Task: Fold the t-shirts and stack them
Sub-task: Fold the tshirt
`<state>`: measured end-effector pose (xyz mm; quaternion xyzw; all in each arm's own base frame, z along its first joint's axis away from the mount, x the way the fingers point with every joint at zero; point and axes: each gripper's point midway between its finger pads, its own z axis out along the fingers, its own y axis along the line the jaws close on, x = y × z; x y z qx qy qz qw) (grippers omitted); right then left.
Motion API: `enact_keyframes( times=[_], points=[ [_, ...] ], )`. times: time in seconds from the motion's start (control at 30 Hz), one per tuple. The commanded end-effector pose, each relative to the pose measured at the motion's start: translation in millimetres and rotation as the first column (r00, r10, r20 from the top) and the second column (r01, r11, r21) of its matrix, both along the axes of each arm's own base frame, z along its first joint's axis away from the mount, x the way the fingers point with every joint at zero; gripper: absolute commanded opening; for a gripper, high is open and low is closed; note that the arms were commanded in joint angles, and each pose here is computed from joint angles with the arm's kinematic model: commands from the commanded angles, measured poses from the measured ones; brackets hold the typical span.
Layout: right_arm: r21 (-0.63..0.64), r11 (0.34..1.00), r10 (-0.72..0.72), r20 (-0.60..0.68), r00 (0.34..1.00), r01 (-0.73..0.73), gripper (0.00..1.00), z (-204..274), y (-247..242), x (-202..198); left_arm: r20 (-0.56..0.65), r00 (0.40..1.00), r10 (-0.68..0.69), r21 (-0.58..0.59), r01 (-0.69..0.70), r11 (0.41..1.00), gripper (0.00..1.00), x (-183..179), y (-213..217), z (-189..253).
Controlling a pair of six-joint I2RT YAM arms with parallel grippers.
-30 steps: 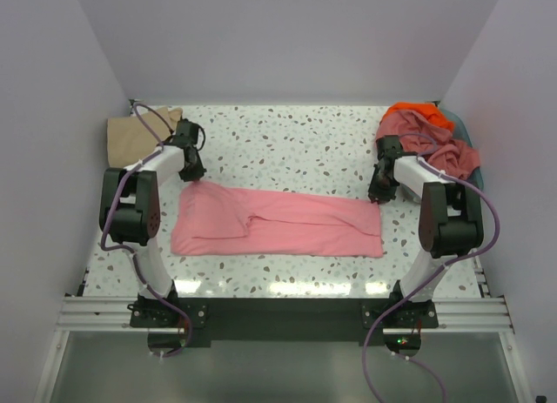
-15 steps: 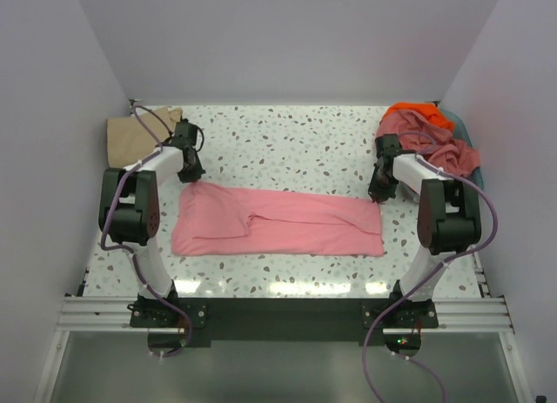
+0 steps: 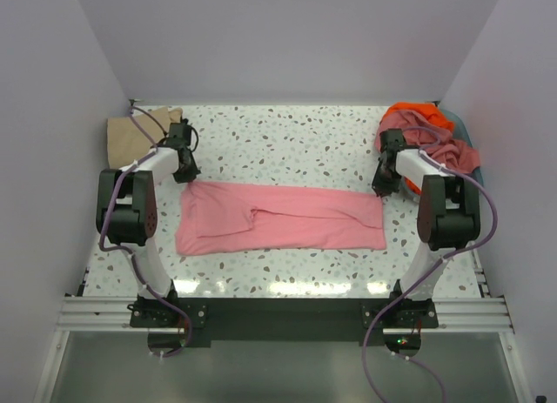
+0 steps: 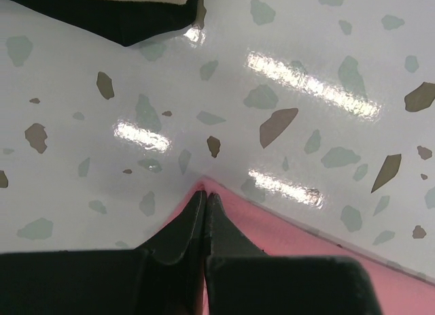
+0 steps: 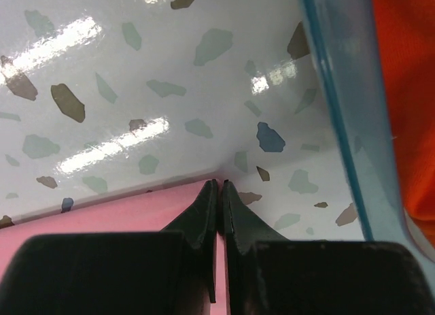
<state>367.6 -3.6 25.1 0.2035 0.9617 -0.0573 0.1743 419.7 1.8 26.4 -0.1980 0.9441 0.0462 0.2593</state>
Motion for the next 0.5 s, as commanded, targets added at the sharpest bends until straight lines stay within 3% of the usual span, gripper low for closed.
enact_keyframes(
  times=[0.0,0.23,0.27,0.33,0.47],
  points=[
    [-0.061,0.998,-0.022,0.025,0.999,0.024,0.00,10,-19,10,0.079,0.997,0.005,0.028,-0.007,1.000,0.00,10,12,21],
    [-0.029,1.000,-0.008,0.032,0.999,0.009,0.00,9,-14,20,0.109,0.993,-0.047,-0.021,0.049,0.999,0.02,19,-1,25],
    [-0.019,1.000,-0.005,0.040,0.999,0.005,0.05,11,-12,23,0.112,0.993,-0.047,-0.022,0.050,0.999,0.16,21,-1,27],
    [-0.012,1.000,-0.001,0.044,0.999,0.001,0.14,14,-10,24,0.115,0.992,-0.048,-0.024,0.051,0.998,0.31,23,-2,30],
    [0.020,1.000,0.021,0.077,0.997,-0.023,0.46,27,-4,29,0.154,0.987,-0.046,-0.033,0.052,0.998,0.70,27,-4,48]
  ],
)
